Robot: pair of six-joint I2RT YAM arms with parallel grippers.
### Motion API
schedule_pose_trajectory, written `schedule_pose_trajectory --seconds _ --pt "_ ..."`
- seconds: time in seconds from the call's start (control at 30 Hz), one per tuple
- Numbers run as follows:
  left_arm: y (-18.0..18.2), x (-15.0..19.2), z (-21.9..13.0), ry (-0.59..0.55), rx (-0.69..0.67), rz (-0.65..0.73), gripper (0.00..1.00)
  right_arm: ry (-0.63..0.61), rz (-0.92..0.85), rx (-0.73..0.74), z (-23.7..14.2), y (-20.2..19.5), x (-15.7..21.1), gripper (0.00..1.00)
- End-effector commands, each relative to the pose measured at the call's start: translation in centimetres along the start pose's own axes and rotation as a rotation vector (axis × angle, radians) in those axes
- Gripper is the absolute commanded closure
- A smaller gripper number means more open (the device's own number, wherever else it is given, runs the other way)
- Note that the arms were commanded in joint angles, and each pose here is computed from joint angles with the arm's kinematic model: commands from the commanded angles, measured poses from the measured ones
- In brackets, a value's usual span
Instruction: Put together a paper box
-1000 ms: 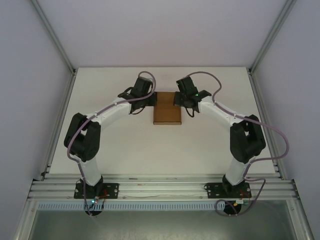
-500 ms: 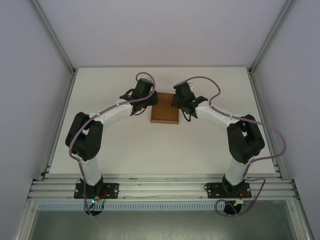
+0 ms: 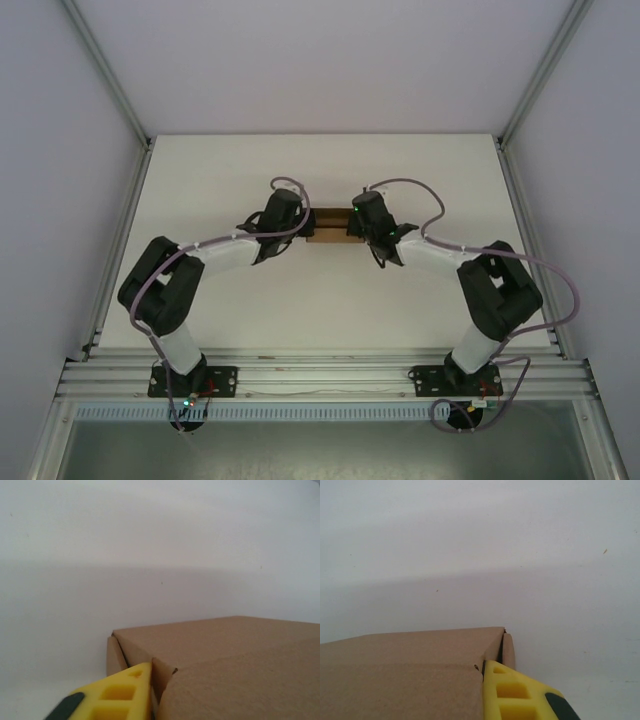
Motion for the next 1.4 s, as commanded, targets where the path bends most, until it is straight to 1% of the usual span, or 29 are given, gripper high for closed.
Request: schedule_pose_trajectory --seconds 0.0,0.03,0.07,0.13,0.17,0.23,0.27,0.3,0.37,0.43,0.5,0.57,0.63,0.7,0.73,0.87,1.03,1.1,1.17,1.23,1.37 --pt "-1.5 1.4 -1.0 0.06 0.06 0.016 0.63 0.016 -0.077 0.03 -0.4 -0.5 2.2 0.96" --pt "-1.7 1.2 -1.4 0.068 0.056 0.024 0.55 -0.003 -0.101 0.049 -0.6 -0.6 2.2 0.96" --pt "-1.8 0.9 -1.9 0.07 0.053 0.031 0.51 -0.018 -0.134 0.06 -0.9 -0.5 2.2 0.96" --pt "-1.9 0.3 -3.1 0.072 0.039 0.045 0.33 -0.042 -0.187 0.087 -1.2 -0.6 2.5 0.95" --pt "-2.0 -0.1 -3.8 0.066 0.035 0.043 0.28 -0.041 -0.207 0.087 -1.2 -0.6 2.7 0.95" --pt "-2.1 -0.5 -5.1 0.066 0.025 0.035 0.14 -0.037 -0.218 0.089 -1.1 -0.7 3.1 0.94" --pt "-1.9 -0.7 -5.7 0.069 0.013 0.03 0.04 -0.032 -0.222 0.09 -1.0 -0.7 3.4 0.94" --pt "-1.7 -0.7 -6.4 0.076 -0.008 0.026 0.0 -0.028 -0.232 0.085 -0.9 -0.8 3.6 0.93" --pt "-0.9 -0.8 -7.4 0.082 -0.057 0.023 0.0 -0.037 -0.231 0.091 -0.9 -1.0 3.8 0.93" --pt "0.5 -0.9 -8.2 0.076 -0.138 0.01 0.0 -0.054 -0.234 0.077 -1.0 -0.9 3.9 0.92" --pt "1.9 -1.4 -8.8 0.075 -0.21 -0.013 0.0 -0.064 -0.243 0.058 -1.1 -0.7 4.0 0.9" --pt "2.5 -1.9 -8.7 0.087 -0.225 -0.041 0.0 -0.061 -0.254 0.046 -1.2 -0.5 4.1 0.88" --pt "2.2 -3.0 -8.2 0.085 -0.161 -0.076 0.0 -0.06 -0.256 0.045 -1.3 -0.6 4.2 0.87" --pt "2.2 -3.9 -7.4 0.078 -0.139 -0.13 0.0 -0.061 -0.255 0.042 -1.3 -0.6 4.4 0.85" --pt "1.9 -4.0 -6.8 0.093 -0.12 -0.132 0.0 -0.06 -0.253 0.041 -1.3 -0.6 4.4 0.84" --pt "0.9 -2.4 -4.0 0.177 -0.041 -0.156 0.0 -0.062 -0.241 0.035 -1.6 -0.3 4.6 0.81" --pt "0.6 0.2 -1.1 0.266 0.024 -0.191 0.11 -0.05 -0.242 0.032 -1.8 -0.3 4.9 0.8" --pt "0.7 1.0 -0.4 0.28 0.035 -0.203 0.14 -0.036 -0.239 0.026 -1.8 -0.4 5.2 0.76" --pt "1.3 1.7 0.2 0.293 0.015 -0.201 0.17 -0.015 -0.231 0.031 -2.2 -0.7 5.6 0.71" --pt "2.1 2.3 0.6 0.302 -0.011 -0.197 0.18 0.003 -0.223 0.03 -3.0 -1.1 5.8 0.65" --pt "3.0 3.6 1.5 0.326 -0.01 -0.202 0.21 0.059 -0.228 0.014 -5.7 -2.4 6.8 0.46"
Point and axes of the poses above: each hand's point on the last joint's axis, 136 mm out from that joint toward the fingers, its own z axis out along the fingers, its own y axis along the line the jaws close on, x = y × z, the point moved 1 cm from there along -z, back along the fingers, and after that the axes turned 3 degrees about z, right-handed, at the moved point
